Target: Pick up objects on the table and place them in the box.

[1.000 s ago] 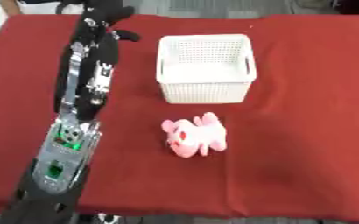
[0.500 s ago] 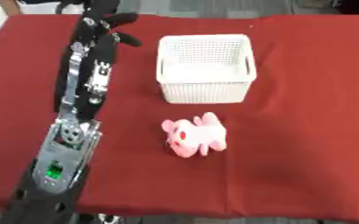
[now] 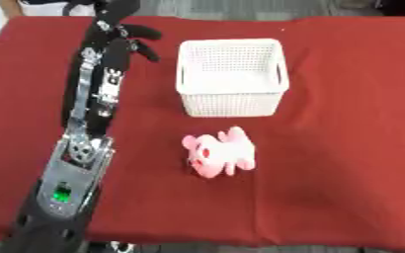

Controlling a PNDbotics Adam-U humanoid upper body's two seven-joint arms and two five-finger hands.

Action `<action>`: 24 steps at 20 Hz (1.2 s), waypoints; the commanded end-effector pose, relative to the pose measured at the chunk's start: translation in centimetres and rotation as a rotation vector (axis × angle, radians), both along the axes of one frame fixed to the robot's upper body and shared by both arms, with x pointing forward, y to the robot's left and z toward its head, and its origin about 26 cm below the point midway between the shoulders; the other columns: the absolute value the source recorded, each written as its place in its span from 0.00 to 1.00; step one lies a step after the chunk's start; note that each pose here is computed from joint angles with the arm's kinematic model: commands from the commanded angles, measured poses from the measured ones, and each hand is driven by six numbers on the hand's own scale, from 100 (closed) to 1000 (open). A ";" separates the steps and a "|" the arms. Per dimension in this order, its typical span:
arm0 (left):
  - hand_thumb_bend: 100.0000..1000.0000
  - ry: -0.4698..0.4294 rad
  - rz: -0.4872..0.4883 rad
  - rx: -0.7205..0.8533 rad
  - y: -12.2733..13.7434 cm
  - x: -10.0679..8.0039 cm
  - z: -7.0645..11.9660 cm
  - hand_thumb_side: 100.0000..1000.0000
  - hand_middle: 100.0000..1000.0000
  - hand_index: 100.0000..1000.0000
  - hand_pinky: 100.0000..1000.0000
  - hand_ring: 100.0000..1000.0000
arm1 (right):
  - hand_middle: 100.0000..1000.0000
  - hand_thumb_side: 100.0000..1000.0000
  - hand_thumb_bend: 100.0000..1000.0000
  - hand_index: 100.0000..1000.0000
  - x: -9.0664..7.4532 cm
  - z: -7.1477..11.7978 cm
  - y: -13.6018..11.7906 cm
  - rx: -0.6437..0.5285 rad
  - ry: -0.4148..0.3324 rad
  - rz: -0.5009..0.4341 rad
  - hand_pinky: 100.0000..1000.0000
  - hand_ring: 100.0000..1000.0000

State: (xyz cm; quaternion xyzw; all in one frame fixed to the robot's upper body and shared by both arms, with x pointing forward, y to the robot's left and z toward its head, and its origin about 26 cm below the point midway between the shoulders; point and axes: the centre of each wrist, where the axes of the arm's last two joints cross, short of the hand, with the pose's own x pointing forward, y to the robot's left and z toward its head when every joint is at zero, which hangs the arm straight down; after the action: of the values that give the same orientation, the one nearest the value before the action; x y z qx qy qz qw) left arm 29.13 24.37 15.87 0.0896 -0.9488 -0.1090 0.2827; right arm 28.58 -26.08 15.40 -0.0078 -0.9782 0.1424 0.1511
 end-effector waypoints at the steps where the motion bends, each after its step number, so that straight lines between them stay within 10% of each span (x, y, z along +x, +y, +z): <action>1: 0.08 -0.004 0.018 0.057 0.2 -0.2 0.7 0.56 0.80 0.78 0.35 0.61 | 0.80 0.68 0.00 0.83 -0.2 0.7 0.0 -0.008 -0.024 0.005 0.59 0.78; 11: 0.27 0.071 0.178 0.595 2.3 1.5 4.0 0.41 0.77 0.78 0.33 0.63 | 0.80 0.68 0.00 0.83 -0.3 0.6 -0.1 -0.030 -0.011 0.004 0.59 0.78; 24: 0.44 0.283 0.071 1.287 2.8 4.6 6.1 0.59 0.77 0.78 0.35 0.67 | 0.80 0.67 0.00 0.84 -0.4 0.3 -0.3 -0.055 0.019 0.004 0.59 0.78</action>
State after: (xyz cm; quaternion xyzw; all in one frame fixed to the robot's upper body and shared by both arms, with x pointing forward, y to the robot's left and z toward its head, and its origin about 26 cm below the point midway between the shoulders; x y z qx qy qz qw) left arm 33.69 26.62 21.15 0.2505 -0.6646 -0.6366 0.3004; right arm 28.39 -26.26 15.11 -0.0085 -0.9724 0.1616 0.1682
